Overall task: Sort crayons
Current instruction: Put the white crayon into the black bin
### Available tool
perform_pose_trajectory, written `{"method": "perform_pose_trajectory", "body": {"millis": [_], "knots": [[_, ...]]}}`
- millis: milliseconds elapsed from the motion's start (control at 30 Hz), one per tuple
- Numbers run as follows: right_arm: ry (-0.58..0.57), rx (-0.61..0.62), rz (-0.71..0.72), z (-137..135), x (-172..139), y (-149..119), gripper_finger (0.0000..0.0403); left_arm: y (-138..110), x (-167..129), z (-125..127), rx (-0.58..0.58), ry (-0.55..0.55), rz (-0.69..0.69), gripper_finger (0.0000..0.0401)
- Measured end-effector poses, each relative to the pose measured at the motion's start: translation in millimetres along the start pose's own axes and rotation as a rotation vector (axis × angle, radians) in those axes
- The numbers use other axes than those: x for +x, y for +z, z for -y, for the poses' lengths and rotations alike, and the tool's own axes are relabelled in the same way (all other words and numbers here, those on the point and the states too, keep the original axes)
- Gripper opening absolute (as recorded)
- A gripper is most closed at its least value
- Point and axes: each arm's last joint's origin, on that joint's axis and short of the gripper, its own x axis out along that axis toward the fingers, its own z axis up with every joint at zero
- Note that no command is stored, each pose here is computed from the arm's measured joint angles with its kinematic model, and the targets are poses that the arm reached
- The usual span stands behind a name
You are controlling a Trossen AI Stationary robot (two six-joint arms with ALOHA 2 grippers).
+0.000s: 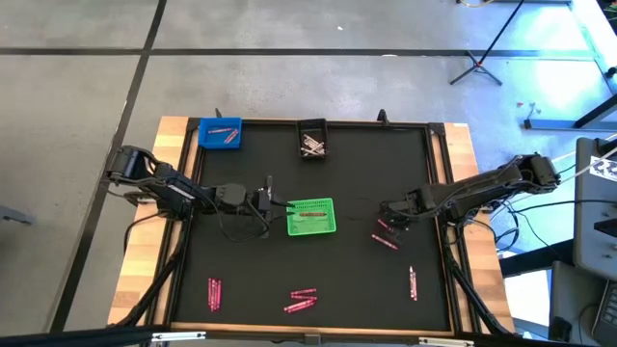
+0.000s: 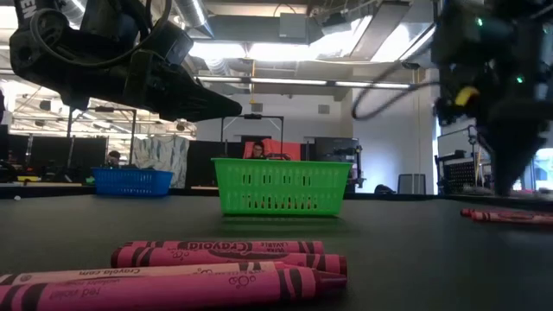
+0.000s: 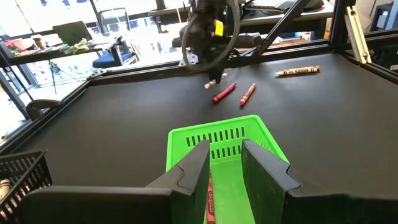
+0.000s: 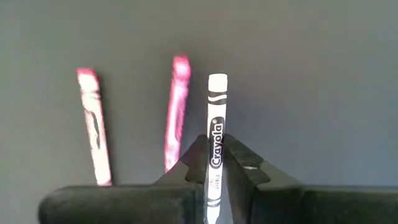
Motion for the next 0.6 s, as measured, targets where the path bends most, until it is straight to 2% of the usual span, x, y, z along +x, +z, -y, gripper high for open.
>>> {"method": "perform_pose_trajectory", "body": {"millis": [100,367,500,600], "knots": [[0.006,-0.05,0.098,-6,-12,13,0.0028,0,0,0,0.0,0.0,0.0,0.0086],[0.053,-0.183,0.55,-16,-33,60,0.0025,0,0,0,-0.001,0.0,0.0,0.0086],[0.028,-0.173,0.748,-10,-43,82,0.003,0,0,0,0.0,0.0,0.0,0.0086],[0.01,-0.155,0.845,-1,-50,95,0.003,0,0,0,-0.001,0.0,0.0,0.0086]]}}
